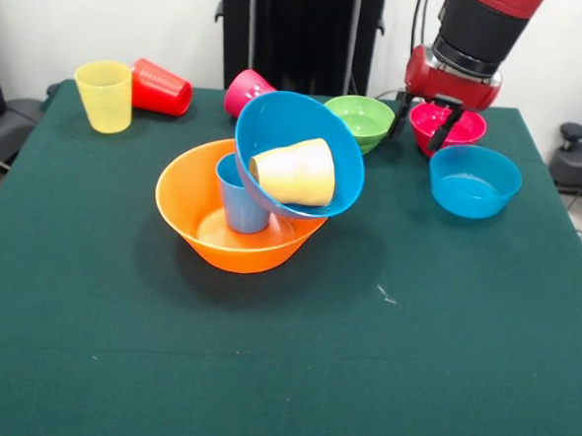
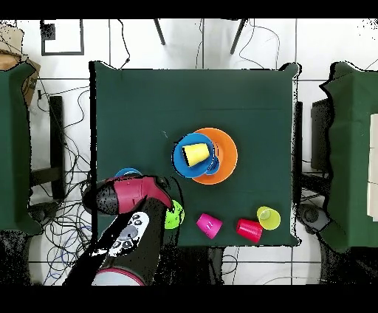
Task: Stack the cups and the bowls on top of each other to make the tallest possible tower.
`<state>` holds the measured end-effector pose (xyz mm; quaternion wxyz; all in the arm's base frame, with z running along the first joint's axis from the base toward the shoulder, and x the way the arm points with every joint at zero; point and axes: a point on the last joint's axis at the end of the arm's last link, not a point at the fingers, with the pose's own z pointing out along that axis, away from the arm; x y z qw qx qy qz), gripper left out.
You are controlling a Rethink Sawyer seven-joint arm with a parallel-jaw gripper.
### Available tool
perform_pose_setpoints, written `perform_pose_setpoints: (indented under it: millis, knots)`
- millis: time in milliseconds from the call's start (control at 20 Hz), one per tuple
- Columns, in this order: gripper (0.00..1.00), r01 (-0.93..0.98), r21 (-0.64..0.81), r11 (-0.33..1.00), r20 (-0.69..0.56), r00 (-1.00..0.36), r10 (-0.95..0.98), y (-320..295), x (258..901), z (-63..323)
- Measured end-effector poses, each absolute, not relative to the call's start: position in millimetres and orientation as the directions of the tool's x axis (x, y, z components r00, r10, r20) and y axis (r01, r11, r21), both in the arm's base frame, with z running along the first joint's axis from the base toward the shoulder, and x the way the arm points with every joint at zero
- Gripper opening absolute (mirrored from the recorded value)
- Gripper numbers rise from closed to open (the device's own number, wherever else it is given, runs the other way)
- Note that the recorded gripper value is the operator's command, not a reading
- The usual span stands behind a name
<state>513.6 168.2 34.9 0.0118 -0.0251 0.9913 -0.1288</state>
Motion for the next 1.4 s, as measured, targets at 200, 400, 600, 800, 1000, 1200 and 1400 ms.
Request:
perform_pose_setpoints:
  millis: [200,400,600,800,1000,1200,1400]
  knots:
    - [1.0,-0.072,-0.264,0.962,-0.004,-0.997,-0.076,180,506,27]
    - [1.0,-0.096,-0.266,0.959,0.005,-0.995,-0.099,195,501,19]
    - [1.0,-0.107,-0.268,0.958,0.005,-0.994,-0.109,211,497,12]
    - [1.0,-0.103,-0.277,0.955,-0.009,-0.994,-0.11,225,498,8]
    - [1.0,-0.078,-0.277,0.958,-0.027,-0.996,-0.089,235,501,6]
    - [1.0,-0.051,-0.273,0.961,-0.035,-0.997,-0.063,234,505,5]
    - [1.0,-0.04,-0.273,0.961,-0.036,-0.998,-0.052,228,508,5]
